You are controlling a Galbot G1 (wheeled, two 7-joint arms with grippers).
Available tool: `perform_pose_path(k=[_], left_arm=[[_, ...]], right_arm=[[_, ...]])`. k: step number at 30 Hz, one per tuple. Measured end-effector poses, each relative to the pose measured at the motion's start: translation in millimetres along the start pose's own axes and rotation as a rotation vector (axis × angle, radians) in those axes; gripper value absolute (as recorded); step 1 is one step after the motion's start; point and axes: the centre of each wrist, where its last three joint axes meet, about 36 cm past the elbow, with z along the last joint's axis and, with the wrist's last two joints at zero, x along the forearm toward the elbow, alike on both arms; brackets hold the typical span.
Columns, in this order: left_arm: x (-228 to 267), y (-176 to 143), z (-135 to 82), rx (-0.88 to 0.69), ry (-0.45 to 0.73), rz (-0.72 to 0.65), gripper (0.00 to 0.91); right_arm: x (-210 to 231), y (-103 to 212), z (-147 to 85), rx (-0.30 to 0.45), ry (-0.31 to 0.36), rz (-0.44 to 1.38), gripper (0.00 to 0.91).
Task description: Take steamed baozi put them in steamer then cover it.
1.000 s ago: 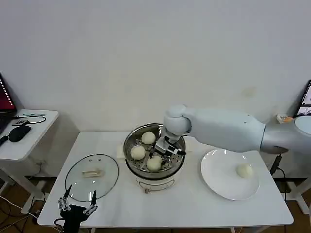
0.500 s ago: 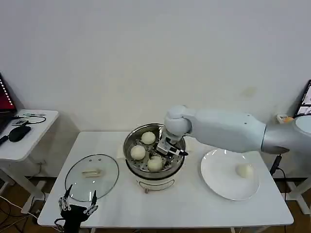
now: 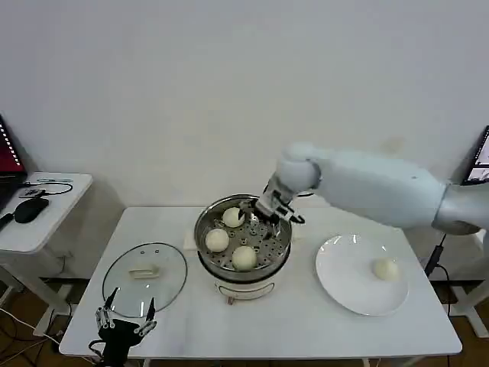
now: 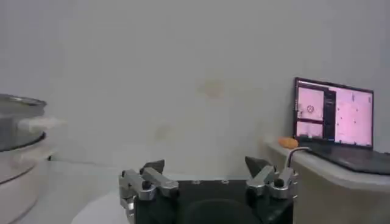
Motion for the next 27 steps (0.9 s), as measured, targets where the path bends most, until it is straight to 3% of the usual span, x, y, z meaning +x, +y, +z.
perform_pose_path(k=[6,13,21,27], left_arm=[[-5.1,5.3,-6.0,0.015,-0.028,0.007,0.907],[-10.9,3.0,-11.7,0.041,-0.06,0.025,0.907],[-14.3,1.6,-19.4,0.069,-0.102,0.048,0.907],[-14.4,4.6,-22.4,0.075,-0.114,0.054,0.907]], right_arm=[[38.9,31.2,38.6,-0.208,0.104,0.053,0.907],[69.9,109.6,83.6,-0.415,0.204,0.064,0.907],[71.0,205.4,115.6,-0.581,0.305,0.036,0.907],[66.3,252.5,128.5,-0.65,0.364,0.004,0.907]])
